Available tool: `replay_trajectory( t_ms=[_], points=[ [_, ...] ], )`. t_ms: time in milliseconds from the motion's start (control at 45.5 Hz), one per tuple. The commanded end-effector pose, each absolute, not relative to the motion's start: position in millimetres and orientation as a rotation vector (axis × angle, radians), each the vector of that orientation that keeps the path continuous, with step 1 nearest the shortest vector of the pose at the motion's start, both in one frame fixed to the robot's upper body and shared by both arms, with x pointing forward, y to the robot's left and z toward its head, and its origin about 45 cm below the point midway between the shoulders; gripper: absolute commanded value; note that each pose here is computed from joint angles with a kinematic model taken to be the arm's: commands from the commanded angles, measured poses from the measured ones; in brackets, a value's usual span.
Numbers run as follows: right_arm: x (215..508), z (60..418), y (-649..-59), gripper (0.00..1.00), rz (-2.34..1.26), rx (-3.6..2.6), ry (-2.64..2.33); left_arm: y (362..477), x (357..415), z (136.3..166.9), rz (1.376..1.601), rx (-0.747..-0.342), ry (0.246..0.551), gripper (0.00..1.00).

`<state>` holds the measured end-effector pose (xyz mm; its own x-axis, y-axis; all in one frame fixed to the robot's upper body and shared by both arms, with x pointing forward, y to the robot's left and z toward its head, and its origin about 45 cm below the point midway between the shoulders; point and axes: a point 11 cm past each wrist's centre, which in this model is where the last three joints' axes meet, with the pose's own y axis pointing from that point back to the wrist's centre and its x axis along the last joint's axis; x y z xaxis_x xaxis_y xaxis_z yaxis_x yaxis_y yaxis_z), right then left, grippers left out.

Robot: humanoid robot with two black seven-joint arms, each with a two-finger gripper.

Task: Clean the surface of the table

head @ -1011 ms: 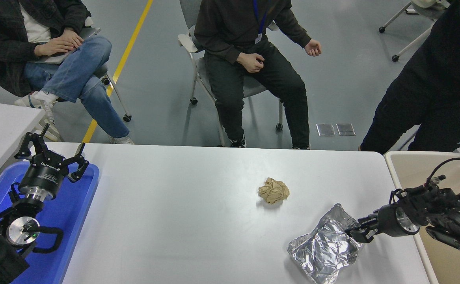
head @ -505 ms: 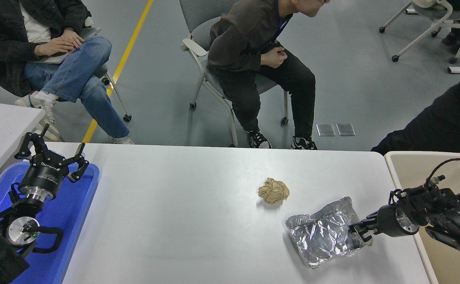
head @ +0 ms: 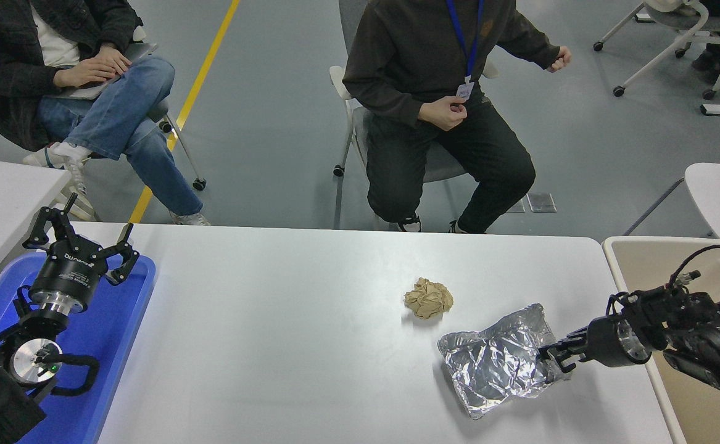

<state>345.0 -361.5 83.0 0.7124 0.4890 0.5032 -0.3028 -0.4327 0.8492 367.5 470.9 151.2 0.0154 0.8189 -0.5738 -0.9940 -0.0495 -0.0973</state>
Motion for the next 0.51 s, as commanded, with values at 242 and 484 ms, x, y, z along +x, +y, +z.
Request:
replay_trajectory(
  t_ms=[242,484],
  points=[
    [361,149,-369,0.0,0.951,1.898,0.09,471.6,367.4,151.6,1.534,-0.566,0.393,1.0],
    [364,209,-348,0.0,1.042,2.009,0.027,470.9,367.5,151.2,1.534,-0.566,0.394,1.0]
  ],
)
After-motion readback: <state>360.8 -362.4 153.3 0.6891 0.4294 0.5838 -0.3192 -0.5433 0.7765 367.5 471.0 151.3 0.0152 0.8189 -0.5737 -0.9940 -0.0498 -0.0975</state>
